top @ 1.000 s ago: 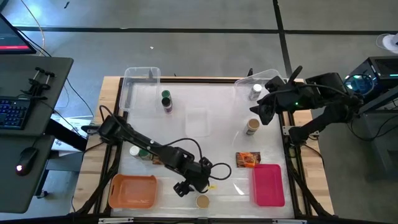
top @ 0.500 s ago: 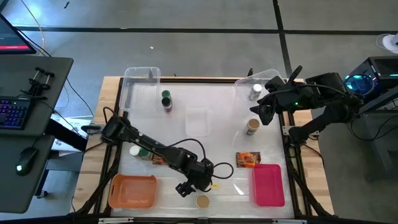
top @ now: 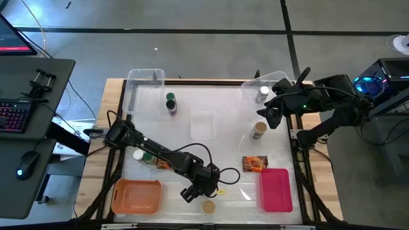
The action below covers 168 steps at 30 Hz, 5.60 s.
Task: Sort spices by type
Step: Put the bottom black seasoning bottle into the left large transparent bin
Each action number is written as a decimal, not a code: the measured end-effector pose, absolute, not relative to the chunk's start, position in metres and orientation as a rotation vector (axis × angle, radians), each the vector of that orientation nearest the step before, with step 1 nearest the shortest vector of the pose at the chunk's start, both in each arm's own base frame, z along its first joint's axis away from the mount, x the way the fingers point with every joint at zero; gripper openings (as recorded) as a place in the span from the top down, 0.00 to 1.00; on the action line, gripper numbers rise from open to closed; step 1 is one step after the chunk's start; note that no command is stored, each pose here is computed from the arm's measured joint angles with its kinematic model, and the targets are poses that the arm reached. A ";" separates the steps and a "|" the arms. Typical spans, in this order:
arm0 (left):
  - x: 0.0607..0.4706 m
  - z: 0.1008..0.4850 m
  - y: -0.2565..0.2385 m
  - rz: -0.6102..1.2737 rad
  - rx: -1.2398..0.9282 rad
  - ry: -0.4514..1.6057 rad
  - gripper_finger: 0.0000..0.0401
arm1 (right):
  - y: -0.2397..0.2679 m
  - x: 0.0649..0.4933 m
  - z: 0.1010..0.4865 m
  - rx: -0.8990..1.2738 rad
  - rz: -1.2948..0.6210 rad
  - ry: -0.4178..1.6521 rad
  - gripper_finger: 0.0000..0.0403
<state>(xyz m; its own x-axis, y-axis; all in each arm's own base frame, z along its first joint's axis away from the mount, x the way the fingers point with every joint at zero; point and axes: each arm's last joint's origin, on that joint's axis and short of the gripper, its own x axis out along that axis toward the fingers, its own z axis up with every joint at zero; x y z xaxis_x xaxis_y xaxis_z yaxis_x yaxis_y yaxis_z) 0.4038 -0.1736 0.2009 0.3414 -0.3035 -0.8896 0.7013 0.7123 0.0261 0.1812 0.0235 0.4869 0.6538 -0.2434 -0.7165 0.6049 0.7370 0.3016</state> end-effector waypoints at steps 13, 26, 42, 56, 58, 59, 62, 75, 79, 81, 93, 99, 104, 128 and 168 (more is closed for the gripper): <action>0.395 0.222 -0.134 -0.617 0.478 1.140 0.58 | 0.023 0.181 0.487 0.550 -0.506 0.708 0.40; 0.346 0.336 -0.018 -0.289 0.021 0.689 0.58 | 0.023 0.181 0.487 0.532 -0.510 0.710 0.40; 0.270 0.306 -0.023 0.043 -0.643 -0.124 0.58 | 0.021 0.179 0.486 0.484 -0.542 0.711 0.40; 0.271 0.321 0.019 0.290 -1.478 -0.413 0.58 | 0.021 0.179 0.486 0.528 -0.568 0.694 0.40; 0.271 0.317 0.022 0.327 -1.530 -0.403 0.58 | 0.021 0.179 0.486 0.534 -0.571 0.692 0.40; 0.270 0.315 0.024 0.343 -1.543 -0.398 0.58 | 0.021 0.179 0.486 0.540 -0.573 0.690 0.40; 0.270 0.314 0.026 0.358 -1.549 -0.404 0.58 | 0.021 0.179 0.486 0.559 -0.581 0.685 0.40; 0.274 0.360 -0.010 0.032 -0.465 -0.189 0.58 | 0.021 0.179 0.486 0.560 -0.568 0.694 0.40; 0.277 0.360 -0.034 0.055 0.090 0.053 0.58 | 0.022 0.179 0.486 0.562 -0.564 0.697 0.40; 0.275 0.356 -0.044 0.055 0.333 0.134 0.58 | 0.022 0.179 0.486 0.563 -0.560 0.699 0.40; 0.257 0.327 -0.087 -0.211 1.534 0.419 0.58 | 0.022 0.179 0.486 0.583 -0.557 0.702 0.40; 0.260 0.307 -0.114 -0.360 1.773 0.424 0.58 | 0.022 0.180 0.486 0.599 -0.564 0.698 0.40; 0.267 0.302 -0.122 -0.321 1.825 0.425 0.58 | 0.022 0.179 0.486 0.624 -0.575 0.691 0.40; 0.291 0.306 -0.032 0.450 -1.108 0.290 0.58 | 0.022 0.179 0.486 0.668 -0.594 0.678 0.40; 0.265 0.386 0.062 0.863 -0.370 0.885 0.58 | 0.021 0.179 0.486 0.702 -0.625 0.660 0.40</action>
<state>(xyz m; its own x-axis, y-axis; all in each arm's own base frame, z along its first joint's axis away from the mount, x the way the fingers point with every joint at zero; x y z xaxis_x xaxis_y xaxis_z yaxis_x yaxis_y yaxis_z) 0.2649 0.0618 0.3860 0.3362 0.5008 -0.7976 -0.7852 0.6167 0.0562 0.1793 0.0215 0.4855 0.6304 -0.2892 -0.7204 0.7039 0.6044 0.3733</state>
